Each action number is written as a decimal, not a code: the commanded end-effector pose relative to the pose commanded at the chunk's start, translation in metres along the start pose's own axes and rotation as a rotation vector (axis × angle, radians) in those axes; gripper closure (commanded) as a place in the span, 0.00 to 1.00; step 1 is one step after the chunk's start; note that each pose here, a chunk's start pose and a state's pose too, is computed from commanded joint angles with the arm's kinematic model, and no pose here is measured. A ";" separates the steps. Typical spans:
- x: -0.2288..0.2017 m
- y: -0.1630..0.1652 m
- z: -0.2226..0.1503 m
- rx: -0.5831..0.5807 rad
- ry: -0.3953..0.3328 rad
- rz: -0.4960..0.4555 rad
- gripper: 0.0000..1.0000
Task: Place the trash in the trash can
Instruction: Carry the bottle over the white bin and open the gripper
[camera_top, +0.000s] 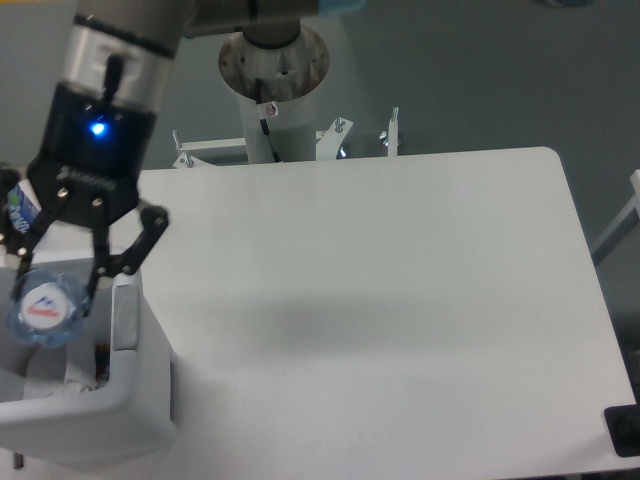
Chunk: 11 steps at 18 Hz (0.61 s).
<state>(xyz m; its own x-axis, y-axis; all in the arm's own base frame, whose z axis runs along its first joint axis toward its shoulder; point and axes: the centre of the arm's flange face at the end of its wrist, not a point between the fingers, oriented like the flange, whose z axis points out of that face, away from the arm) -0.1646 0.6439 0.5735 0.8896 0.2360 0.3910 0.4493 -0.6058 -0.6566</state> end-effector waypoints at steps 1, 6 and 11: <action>0.004 0.005 0.007 -0.014 0.006 0.017 0.45; 0.001 0.029 0.029 -0.073 0.010 0.010 0.39; -0.002 0.029 0.027 -0.072 -0.003 -0.002 0.00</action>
<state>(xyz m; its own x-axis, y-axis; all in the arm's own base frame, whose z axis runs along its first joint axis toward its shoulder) -0.1515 0.6467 0.5363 0.8889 0.2395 0.3904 0.4443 -0.6582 -0.6078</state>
